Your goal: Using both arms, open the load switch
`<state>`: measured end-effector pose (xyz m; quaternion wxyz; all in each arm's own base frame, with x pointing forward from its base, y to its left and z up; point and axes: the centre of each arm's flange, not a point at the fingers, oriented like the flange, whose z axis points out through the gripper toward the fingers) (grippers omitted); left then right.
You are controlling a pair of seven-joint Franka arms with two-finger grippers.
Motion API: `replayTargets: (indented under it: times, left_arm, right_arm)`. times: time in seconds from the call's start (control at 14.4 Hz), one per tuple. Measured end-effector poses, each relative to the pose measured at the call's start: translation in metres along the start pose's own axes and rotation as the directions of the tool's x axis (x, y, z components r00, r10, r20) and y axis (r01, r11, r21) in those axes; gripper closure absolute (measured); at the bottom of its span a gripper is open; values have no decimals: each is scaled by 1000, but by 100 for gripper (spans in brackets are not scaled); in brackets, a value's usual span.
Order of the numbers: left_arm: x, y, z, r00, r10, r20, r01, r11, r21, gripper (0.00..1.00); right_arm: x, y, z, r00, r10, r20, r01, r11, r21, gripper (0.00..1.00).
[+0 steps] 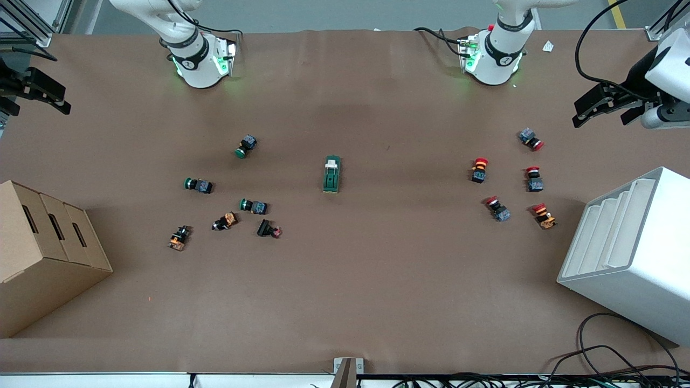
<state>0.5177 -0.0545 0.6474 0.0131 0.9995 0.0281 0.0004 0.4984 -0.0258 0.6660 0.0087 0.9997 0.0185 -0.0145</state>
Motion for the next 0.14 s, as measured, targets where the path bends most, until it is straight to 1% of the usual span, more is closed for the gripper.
replayTargets:
  times: [0.14]
  left_arm:
    - [0, 0, 0, 1000, 23, -1, -23, 1000, 0, 0]
  right_arm:
    - [0, -1, 1, 1000, -3, 2, 3, 1000, 0, 0]
